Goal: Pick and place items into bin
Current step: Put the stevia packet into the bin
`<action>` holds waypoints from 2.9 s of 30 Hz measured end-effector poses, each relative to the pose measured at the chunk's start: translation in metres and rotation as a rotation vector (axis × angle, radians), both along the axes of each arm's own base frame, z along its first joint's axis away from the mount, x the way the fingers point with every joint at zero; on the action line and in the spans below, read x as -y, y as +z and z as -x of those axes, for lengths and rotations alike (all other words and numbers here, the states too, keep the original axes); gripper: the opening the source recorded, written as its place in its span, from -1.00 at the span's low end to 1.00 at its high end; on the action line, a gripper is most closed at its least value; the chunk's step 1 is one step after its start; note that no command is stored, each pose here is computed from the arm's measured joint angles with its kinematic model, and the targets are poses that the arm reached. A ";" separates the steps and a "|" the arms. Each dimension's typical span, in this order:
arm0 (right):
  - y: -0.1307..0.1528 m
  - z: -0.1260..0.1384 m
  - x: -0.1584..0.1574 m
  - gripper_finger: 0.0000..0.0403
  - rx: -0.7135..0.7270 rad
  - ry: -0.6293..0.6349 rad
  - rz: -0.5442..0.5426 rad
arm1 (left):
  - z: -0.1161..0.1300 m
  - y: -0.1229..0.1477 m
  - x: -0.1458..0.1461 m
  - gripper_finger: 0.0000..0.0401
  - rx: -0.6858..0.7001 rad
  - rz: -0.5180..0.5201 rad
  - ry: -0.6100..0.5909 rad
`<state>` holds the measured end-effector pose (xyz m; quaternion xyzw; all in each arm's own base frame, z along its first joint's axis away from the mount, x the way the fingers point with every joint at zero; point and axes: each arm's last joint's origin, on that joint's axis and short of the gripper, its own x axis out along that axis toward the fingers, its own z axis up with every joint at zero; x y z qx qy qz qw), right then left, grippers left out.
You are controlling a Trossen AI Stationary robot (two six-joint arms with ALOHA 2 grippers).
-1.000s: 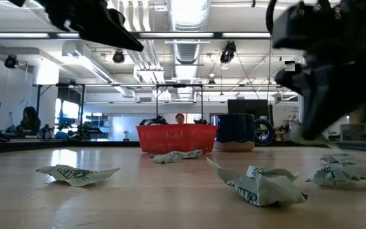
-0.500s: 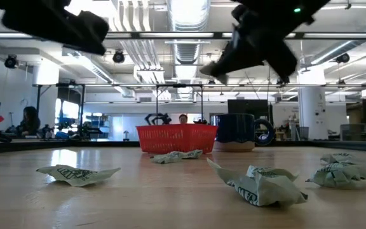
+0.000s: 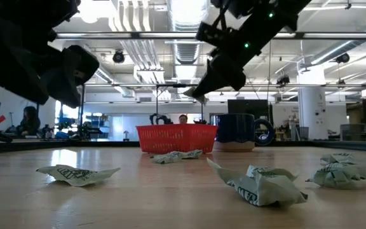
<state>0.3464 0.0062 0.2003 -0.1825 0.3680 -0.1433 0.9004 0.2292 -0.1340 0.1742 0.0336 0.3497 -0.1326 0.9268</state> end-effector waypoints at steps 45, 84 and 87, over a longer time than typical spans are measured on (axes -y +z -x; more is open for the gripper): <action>0.003 0.017 -0.052 -0.45 -0.197 0.168 -0.263 | -0.033 -0.059 0.016 -0.76 0.008 -0.071 -0.084; -0.031 0.092 -0.144 -0.49 -0.365 -0.179 -0.487 | -0.066 -0.002 -0.140 -0.53 0.109 -0.716 0.416; -0.034 0.094 -0.142 -0.41 -0.365 -0.186 -0.466 | -0.066 -0.001 -0.140 -0.35 0.118 -0.713 0.416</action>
